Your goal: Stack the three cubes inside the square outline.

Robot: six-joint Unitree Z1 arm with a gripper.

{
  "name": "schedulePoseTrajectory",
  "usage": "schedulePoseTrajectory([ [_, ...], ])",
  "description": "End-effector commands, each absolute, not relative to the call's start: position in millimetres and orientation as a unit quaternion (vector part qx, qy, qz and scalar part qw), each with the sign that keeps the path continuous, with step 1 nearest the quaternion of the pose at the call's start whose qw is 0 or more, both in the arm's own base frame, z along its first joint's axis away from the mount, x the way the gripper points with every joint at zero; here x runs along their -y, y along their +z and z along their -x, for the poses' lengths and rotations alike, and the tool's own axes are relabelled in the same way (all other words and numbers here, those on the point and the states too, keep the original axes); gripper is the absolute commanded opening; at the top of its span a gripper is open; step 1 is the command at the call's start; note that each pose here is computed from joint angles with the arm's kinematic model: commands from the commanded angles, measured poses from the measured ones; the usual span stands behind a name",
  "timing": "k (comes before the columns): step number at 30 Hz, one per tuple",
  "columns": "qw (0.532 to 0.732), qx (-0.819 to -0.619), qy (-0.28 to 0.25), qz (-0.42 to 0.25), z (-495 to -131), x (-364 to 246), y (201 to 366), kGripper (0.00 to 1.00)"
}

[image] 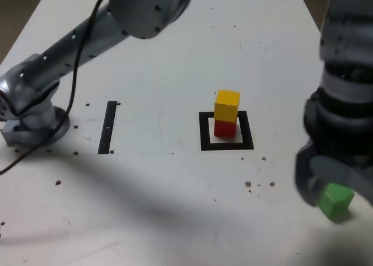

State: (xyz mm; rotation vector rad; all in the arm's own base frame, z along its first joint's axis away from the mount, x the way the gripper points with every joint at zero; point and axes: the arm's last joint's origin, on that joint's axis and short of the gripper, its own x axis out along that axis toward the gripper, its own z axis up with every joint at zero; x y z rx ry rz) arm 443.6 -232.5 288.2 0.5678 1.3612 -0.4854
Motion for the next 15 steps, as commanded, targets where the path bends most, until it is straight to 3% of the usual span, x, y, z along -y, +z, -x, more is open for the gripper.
schedulePoseTrajectory([
  [1, 0.696, -0.632, -0.220, -0.261, -447.9, 228.6, 274.1, 0.99],
  [9, 0.663, -0.667, -0.208, -0.267, -451.4, 213.8, 253.3, 0.97],
  [15, 0.652, -0.678, -0.204, -0.270, -452.0, 208.4, 246.9, 0.96],
])
